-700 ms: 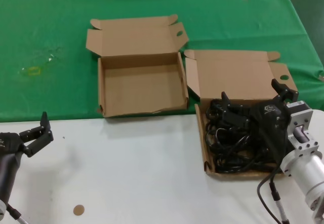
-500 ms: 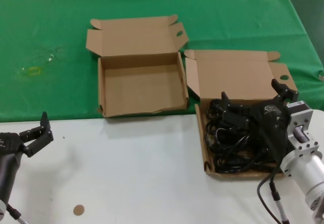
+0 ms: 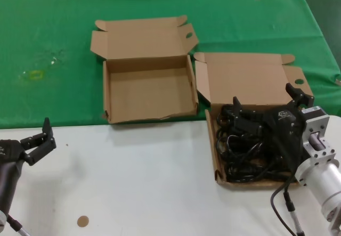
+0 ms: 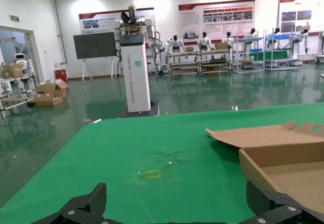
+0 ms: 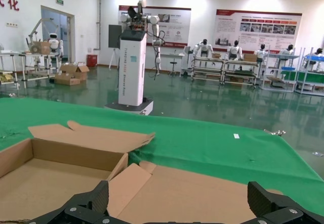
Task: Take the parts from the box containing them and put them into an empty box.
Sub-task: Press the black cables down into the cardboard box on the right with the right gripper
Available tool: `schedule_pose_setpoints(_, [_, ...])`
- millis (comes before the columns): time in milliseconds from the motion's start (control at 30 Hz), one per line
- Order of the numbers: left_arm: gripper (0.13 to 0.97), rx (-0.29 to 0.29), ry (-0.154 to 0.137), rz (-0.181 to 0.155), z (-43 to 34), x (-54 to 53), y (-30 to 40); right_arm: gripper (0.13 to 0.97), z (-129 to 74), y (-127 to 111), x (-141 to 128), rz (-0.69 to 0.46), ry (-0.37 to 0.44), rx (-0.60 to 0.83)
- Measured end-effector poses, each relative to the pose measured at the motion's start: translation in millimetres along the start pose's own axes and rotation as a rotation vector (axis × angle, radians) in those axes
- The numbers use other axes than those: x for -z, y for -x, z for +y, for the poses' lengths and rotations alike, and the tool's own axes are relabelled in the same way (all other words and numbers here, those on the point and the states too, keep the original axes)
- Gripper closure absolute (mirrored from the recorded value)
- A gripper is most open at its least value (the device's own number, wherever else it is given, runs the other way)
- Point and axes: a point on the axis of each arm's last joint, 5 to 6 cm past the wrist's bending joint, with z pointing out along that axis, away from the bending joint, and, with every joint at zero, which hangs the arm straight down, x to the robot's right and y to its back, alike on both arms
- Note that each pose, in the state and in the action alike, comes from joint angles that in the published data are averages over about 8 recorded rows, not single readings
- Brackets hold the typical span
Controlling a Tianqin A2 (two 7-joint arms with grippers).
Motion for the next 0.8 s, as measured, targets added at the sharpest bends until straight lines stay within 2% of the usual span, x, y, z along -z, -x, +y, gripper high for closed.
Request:
schedule_pose_setpoints(200, [0.14, 0.0, 0.0, 0.0, 0.0, 0.0, 0.0, 0.13, 0.0, 0.0, 0.0, 0.0, 0.0, 0.0])
schedule_pose_setpoints(500, [0.215, 0.0, 0.0, 0.0, 0.0, 0.0, 0.0, 0.13, 0.0, 0.0, 0.0, 0.0, 0.0, 0.0])
schedule_pose_setpoints(800, [0.361, 0.0, 0.0, 0.0, 0.0, 0.0, 0.0, 0.13, 1.2, 1.6, -0.9, 0.002, 0.001, 0.005])
